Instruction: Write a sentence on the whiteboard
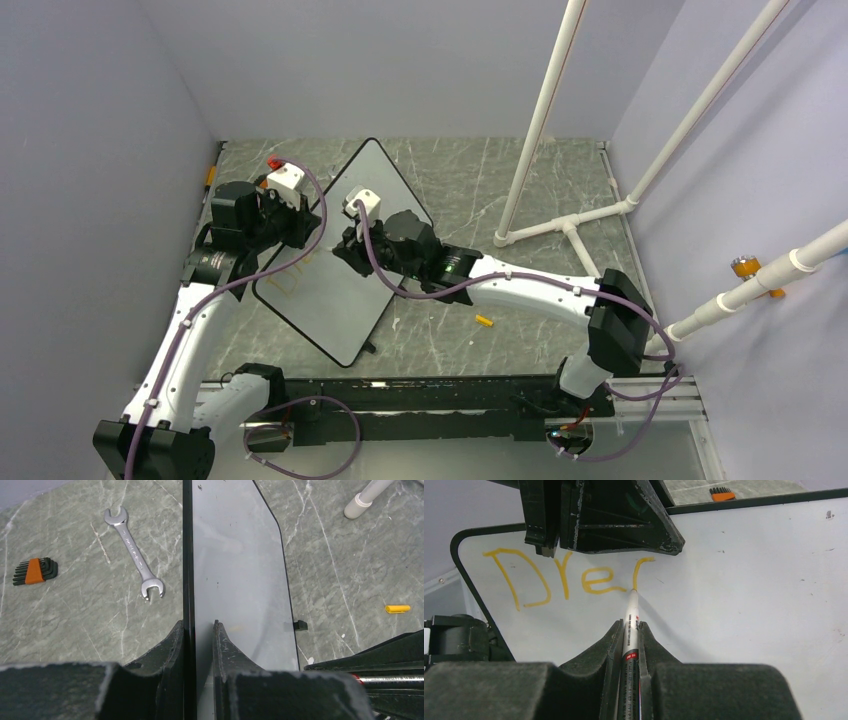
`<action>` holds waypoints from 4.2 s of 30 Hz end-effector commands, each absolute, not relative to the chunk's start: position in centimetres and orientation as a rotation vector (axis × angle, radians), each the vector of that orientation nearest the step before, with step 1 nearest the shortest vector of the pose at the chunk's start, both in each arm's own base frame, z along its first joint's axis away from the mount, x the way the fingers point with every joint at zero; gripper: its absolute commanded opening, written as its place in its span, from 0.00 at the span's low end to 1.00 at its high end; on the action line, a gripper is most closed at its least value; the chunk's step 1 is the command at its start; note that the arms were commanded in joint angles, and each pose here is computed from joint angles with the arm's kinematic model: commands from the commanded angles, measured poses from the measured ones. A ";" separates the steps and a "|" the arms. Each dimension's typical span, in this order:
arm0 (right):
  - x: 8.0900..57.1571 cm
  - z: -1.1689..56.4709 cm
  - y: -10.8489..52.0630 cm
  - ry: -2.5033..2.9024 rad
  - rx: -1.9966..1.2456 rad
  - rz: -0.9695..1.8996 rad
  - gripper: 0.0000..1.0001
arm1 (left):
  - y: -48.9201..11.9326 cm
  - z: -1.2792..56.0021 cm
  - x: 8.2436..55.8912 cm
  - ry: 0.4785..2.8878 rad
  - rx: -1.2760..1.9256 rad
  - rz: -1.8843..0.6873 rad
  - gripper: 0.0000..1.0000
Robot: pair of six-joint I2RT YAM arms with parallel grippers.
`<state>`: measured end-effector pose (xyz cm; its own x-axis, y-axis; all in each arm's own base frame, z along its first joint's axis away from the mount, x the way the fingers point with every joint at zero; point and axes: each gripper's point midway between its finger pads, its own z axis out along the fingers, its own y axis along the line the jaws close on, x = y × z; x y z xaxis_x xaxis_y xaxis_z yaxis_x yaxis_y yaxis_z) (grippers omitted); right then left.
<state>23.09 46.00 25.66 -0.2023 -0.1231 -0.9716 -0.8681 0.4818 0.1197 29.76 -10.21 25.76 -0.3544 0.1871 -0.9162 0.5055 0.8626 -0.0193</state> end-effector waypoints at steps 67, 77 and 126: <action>25.8 31.4 37.8 1.569 -0.722 0.681 0.00 | -10.6 20.7 26.5 2.114 0.629 -0.406 0.00; 25.6 31.8 39.7 1.538 -0.795 0.793 0.00 | -10.7 20.7 26.5 2.115 0.632 -0.410 0.00; 25.1 30.7 43.6 1.535 -0.884 0.899 0.00 | -10.9 20.7 26.3 2.110 0.644 -0.404 0.00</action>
